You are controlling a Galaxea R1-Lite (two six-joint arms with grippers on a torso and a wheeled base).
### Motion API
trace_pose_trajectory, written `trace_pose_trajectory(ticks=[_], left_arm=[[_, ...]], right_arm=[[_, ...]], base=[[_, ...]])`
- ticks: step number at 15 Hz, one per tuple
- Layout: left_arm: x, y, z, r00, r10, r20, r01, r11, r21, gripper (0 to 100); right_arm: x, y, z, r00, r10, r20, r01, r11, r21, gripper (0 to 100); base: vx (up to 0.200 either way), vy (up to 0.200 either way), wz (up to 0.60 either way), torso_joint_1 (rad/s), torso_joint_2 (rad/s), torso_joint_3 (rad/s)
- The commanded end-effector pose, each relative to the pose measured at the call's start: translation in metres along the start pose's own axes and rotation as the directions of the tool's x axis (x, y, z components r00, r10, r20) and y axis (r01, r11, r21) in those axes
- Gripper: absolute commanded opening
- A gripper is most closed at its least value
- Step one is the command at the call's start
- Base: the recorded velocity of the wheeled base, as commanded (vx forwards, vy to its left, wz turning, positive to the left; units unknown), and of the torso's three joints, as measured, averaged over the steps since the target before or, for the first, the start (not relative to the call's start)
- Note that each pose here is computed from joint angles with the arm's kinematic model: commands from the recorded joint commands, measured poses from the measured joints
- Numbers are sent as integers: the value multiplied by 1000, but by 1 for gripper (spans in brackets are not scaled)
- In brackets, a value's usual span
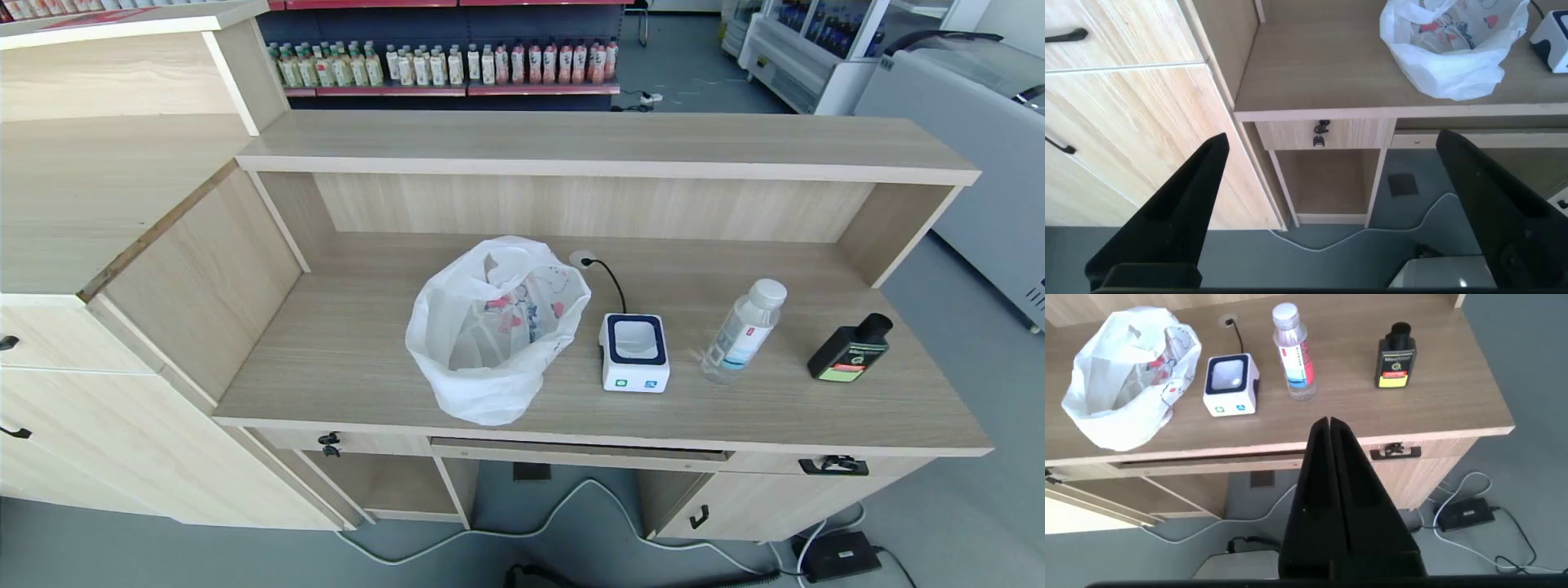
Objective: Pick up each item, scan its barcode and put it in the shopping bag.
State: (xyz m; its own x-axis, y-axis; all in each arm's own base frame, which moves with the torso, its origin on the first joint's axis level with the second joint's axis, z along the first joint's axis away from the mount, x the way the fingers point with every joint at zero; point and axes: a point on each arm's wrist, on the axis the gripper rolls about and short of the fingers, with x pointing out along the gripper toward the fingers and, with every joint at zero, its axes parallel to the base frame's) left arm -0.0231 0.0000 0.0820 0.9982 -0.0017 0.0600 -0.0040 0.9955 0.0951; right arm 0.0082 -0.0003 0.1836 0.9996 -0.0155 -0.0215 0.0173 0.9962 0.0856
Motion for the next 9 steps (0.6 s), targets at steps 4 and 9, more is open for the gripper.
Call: trace_pose_trajectory(ticks=[4,9], left_arm=[[0,0,0,1000,0,1,0,1000,0,100],[0,0,0,1000,0,0,0,1000,0,100]], right_arm=[[162,-7,10,979,-67,-192,56,996,-65,100],[211,-24,-57,945,-119,-305,86,989,-122,100]], base=[[0,0,0,0,0,0],[0,0,0,0,0,0]])
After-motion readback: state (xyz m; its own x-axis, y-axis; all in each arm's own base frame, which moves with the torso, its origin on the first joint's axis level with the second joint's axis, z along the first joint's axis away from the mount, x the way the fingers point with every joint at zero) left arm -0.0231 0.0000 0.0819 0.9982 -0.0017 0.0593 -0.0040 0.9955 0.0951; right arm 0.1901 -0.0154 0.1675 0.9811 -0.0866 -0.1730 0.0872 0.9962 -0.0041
